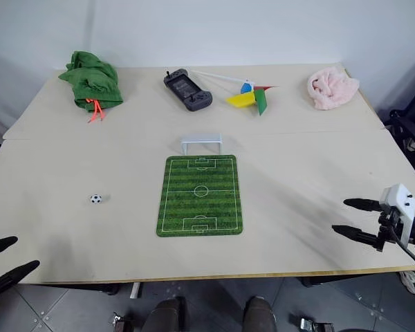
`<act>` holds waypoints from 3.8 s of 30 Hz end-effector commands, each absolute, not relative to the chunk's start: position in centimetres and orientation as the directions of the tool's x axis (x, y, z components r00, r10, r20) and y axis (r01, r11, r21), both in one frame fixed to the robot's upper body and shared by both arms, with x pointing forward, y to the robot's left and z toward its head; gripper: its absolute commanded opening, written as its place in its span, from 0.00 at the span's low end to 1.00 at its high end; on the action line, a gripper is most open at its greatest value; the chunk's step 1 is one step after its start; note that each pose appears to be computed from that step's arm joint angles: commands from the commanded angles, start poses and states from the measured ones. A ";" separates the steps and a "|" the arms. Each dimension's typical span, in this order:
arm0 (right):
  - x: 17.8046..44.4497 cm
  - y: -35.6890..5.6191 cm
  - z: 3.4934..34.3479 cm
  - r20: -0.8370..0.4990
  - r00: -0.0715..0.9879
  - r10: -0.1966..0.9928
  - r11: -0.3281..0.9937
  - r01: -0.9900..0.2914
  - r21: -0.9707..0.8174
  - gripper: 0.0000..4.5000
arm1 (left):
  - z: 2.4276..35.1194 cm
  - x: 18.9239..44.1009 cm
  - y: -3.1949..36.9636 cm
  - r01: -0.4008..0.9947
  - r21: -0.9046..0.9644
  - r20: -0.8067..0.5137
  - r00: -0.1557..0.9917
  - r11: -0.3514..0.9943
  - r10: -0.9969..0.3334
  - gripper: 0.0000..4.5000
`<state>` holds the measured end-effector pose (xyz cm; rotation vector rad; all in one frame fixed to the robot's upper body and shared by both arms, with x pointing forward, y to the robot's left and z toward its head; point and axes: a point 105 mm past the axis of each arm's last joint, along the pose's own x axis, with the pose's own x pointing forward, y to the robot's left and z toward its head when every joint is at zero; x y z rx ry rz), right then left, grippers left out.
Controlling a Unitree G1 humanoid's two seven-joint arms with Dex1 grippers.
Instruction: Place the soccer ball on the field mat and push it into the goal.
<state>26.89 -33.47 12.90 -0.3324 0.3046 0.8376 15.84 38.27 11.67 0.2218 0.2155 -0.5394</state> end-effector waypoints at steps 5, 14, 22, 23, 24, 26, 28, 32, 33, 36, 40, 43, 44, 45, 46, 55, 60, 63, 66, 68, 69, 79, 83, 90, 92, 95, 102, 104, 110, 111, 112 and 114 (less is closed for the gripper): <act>27.7 -33.3 14.6 -0.352 0.649 0.674 0.621 -0.756 -0.206 1.00 | 13.0 16.2 39.1 0.441 0.080 -0.210 0.884 0.894 -0.418 0.99; 28.5 -32.5 15.4 -0.337 0.630 0.699 0.596 -0.774 -0.212 1.00 | 13.6 17.3 39.1 0.363 0.101 -0.242 0.912 0.926 -0.331 0.99; 28.9 -30.2 17.1 -0.302 0.563 0.769 0.511 -0.826 -0.238 1.00 | 15.3 19.1 37.8 0.451 0.190 -0.137 0.892 0.872 -0.431 0.99; 28.8 -29.9 17.2 -0.301 0.549 0.780 0.496 -0.835 -0.237 1.00 | 15.5 19.6 37.5 0.467 0.192 -0.128 0.884 0.863 -0.450 0.99; 28.7 -29.5 17.4 -0.299 0.531 0.793 0.479 -0.846 -0.233 1.00 | 15.6 20.0 37.1 0.488 0.197 -0.123 0.873 0.850 -0.472 0.99; 28.4 -28.9 17.7 -0.291 0.504 0.813 0.453 -0.862 -0.227 1.00 | 15.7 21.0 36.5 0.520 0.204 -0.114 0.854 0.829 -0.508 0.99; 28.0 -28.3 18.1 -0.283 0.478 0.831 0.427 -0.876 -0.226 1.00 | 15.7 22.1 36.2 0.539 0.209 -0.107 0.842 0.816 -0.529 0.99; 27.3 -26.6 18.8 -0.265 0.416 0.870 0.354 -0.901 -0.251 1.00 | 14.9 24.0 35.6 0.565 0.192 -0.110 0.825 0.802 -0.555 0.99; 27.1 -25.8 19.1 -0.254 0.390 0.885 0.326 -0.909 -0.261 1.00 | 14.5 24.7 35.4 0.572 0.186 -0.112 0.820 0.799 -0.561 0.99; 26.4 -23.6 19.8 -0.206 0.339 0.918 0.277 -0.920 -0.279 1.00 | 14.0 26.3 35.1 0.570 0.180 -0.102 0.821 0.802 -0.561 0.99; 25.8 -22.2 19.7 -0.151 0.344 0.927 0.294 -0.914 -0.280 1.00 | 13.1 27.6 34.7 0.585 0.163 -0.112 0.811 0.795 -0.574 0.99; 25.2 -22.0 18.9 -0.147 0.358 0.922 0.314 -0.914 -0.259 1.00 | 12.5 28.4 34.5 0.592 0.155 -0.127 0.806 0.791 -0.578 0.99; 25.1 -22.1 18.7 -0.145 0.364 0.920 0.321 -0.912 -0.254 1.00 | 12.2 28.8 34.4 0.594 0.154 -0.134 0.804 0.790 -0.579 0.99; 24.9 -22.1 18.6 -0.141 0.370 0.918 0.328 -0.911 -0.249 1.00 | 11.9 29.2 34.3 0.596 0.152 -0.140 0.803 0.788 -0.580 0.99; 24.8 -22.1 18.5 -0.141 0.375 0.916 0.334 -0.909 -0.249 1.00 | 11.8 29.7 34.1 0.600 0.149 -0.141 0.800 0.786 -0.583 0.99; 24.2 -22.6 18.5 -0.155 0.409 0.900 0.363 -0.896 -0.255 1.00 | 10.8 32.3 31.9 0.660 0.156 -0.178 0.751 0.735 -0.636 0.99; 24.0 -23.1 18.6 -0.171 0.431 0.886 0.380 -0.887 -0.263 1.00 | 9.9 32.6 31.3 0.684 0.148 -0.213 0.727 0.714 -0.652 0.99; 23.9 -23.3 18.7 -0.176 0.445 0.878 0.392 -0.880 -0.268 1.00 | 9.4 32.4 31.2 0.706 0.143 -0.241 0.704 0.693 -0.668 0.95; 24.0 -23.7 18.7 -0.182 0.462 0.868 0.407 -0.872 -0.272 1.00 | 9.7 32.8 31.5 0.683 0.141 -0.244 0.725 0.716 -0.644 0.79; 24.1 -23.8 18.6 -0.183 0.467 0.865 0.411 -0.870 -0.273 1.00 | 9.8 32.9 31.6 0.681 0.140 -0.245 0.727 0.719 -0.641 0.66; 24.1 -23.8 18.6 -0.184 0.468 0.864 0.413 -0.869 -0.274 1.00 | 9.7 32.9 31.6 0.684 0.138 -0.255 0.724 0.717 -0.641 0.59; 24.3 -24.3 18.9 -0.156 0.479 0.864 0.426 -0.860 -0.281 1.00 | 11.1 33.0 31.4 0.712 0.144 -0.217 0.700 0.687 -0.680 0.19; 24.1 -24.1 18.9 -0.132 0.470 0.873 0.421 -0.862 -0.282 1.00 | 12.4 33.3 30.5 0.746 0.164 -0.177 0.666 0.645 -0.725 0.19; 23.2 -23.4 19.3 -0.084 0.401 0.912 0.363 -0.887 -0.286 1.00 | 14.7 34.2 26.7 0.836 0.201 -0.150 0.542 0.511 -0.827 0.19; 23.0 -23.0 19.4 -0.072 0.374 0.925 0.341 -0.897 -0.281 1.00 | 15.4 34.4 25.1 0.862 0.220 -0.150 0.493 0.457 -0.857 0.19; 22.7 -22.3 19.7 -0.036 0.347 0.937 0.324 -0.904 -0.280 1.00 | 16.5 34.4 21.2 0.913 0.248 -0.153 0.368 0.325 -0.917 0.19; 21.2 -22.9 18.2 -0.085 0.300 0.950 0.275 -0.936 -0.220 1.00 | 16.5 33.5 14.0 0.964 0.244 -0.218 0.159 0.104 -0.963 0.19; 20.6 -23.6 17.4 -0.121 0.295 0.948 0.269 -0.943 -0.194 1.00 | 16.6 33.1 12.7 0.969 0.241 -0.217 0.114 0.060 -0.970 0.19; 18.8 -26.5 15.2 -0.218 0.314 0.924 0.299 -0.949 -0.103 1.00 | 15.5 30.8 8.7 0.975 0.200 -0.240 -0.049 -0.099 -0.969 0.19; 18.8 -26.6 15.1 -0.222 0.319 0.921 0.303 -0.947 -0.101 1.00 | 15.4 30.7 8.5 0.976 0.192 -0.240 -0.056 -0.104 -0.969 0.19; 18.9 -26.6 15.1 -0.219 0.324 0.920 0.308 -0.946 -0.103 1.00 | 14.9 30.5 8.2 0.976 0.185 -0.253 -0.062 -0.112 -0.965 0.19; 19.0 -26.5 15.2 -0.212 0.325 0.921 0.309 -0.945 -0.105 1.00 | 14.2 30.0 7.9 0.979 0.161 -0.273 -0.075 -0.123 -0.959 0.19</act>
